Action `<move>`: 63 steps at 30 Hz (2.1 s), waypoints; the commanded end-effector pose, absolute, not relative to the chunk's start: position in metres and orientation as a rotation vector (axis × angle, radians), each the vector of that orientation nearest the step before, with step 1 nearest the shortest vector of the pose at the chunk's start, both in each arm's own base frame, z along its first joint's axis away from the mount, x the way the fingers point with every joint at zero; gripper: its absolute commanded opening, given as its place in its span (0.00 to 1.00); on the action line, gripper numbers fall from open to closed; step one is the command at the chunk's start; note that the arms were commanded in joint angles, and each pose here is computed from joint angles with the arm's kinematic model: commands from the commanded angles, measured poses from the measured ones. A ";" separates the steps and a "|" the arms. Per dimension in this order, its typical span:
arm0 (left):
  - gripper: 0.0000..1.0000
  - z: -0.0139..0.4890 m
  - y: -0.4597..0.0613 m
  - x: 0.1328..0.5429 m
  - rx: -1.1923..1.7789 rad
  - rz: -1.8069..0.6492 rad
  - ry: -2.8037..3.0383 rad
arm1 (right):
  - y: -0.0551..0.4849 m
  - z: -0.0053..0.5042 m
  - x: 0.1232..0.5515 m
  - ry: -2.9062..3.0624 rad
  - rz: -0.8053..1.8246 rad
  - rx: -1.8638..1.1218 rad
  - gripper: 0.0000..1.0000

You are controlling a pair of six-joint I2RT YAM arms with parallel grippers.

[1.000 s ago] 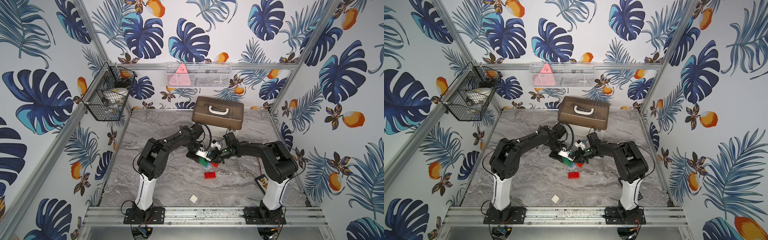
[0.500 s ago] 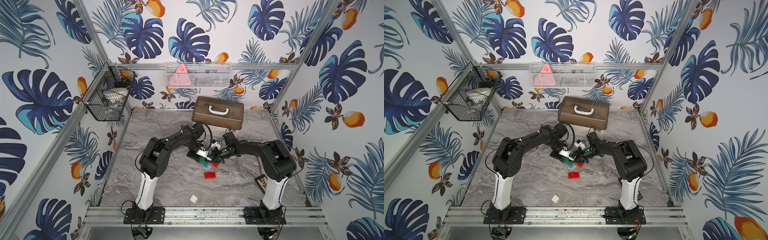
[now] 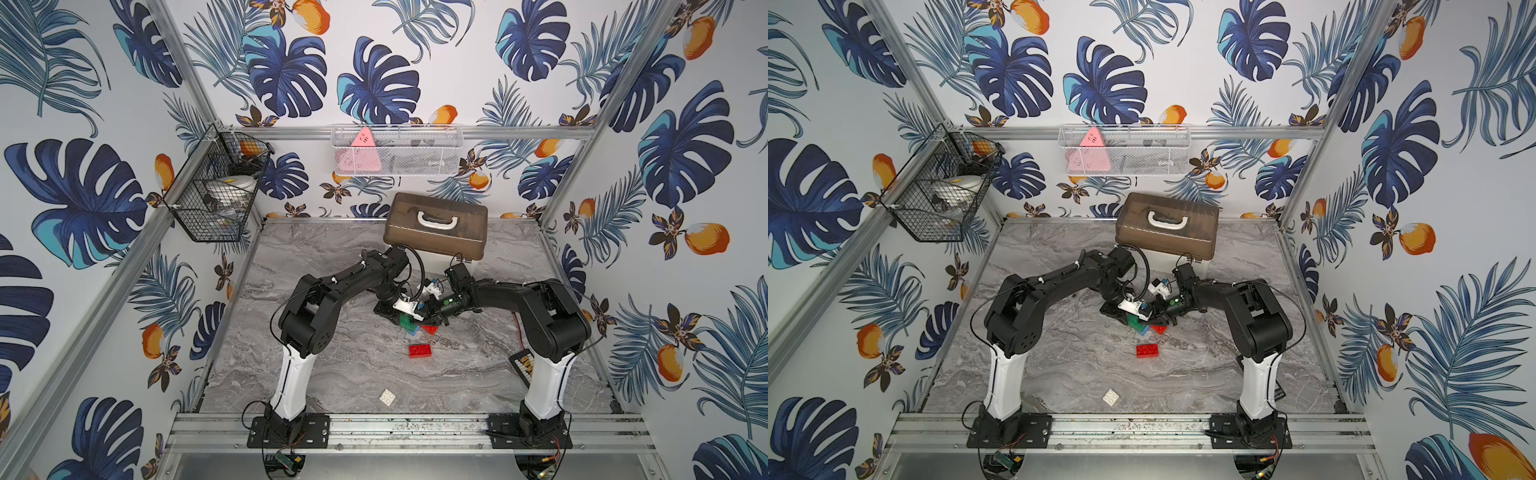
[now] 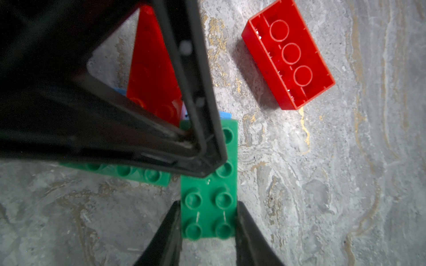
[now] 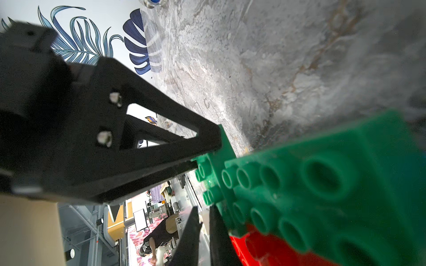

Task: Assemble a small pinwheel with lego
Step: Assemble the lego brick with the lego brick.

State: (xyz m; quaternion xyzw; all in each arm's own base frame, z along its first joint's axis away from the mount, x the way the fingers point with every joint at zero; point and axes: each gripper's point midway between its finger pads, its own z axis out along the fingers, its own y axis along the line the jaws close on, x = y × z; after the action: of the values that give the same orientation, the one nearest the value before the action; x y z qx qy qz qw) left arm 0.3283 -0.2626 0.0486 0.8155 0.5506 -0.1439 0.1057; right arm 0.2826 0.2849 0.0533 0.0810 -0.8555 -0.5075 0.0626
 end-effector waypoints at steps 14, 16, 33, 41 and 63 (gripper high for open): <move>0.04 0.053 -0.274 0.363 2.316 -0.306 1.581 | 0.275 0.020 0.271 -2.650 -1.301 0.173 0.14; 0.04 0.054 -0.275 0.364 2.314 -0.303 1.573 | 0.275 0.019 0.271 -2.654 -1.289 0.173 0.14; 0.04 0.064 -0.288 0.372 2.271 -0.318 1.549 | 0.263 0.007 0.262 -2.696 -1.176 0.201 0.13; 0.11 0.056 -0.291 0.358 2.209 -0.373 1.623 | 0.249 -0.006 0.264 -2.757 -1.013 0.172 0.13; 0.99 0.112 -0.288 0.371 1.887 -0.502 1.705 | 0.280 0.059 0.302 -2.731 -1.376 0.226 0.13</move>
State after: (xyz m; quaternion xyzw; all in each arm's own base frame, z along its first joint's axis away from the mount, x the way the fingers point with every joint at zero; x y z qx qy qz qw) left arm 0.3638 -0.2782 0.0906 0.7290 0.6293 -0.1554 0.2200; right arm 0.2916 0.2810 0.0519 0.0798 -0.8825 -0.4606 0.0515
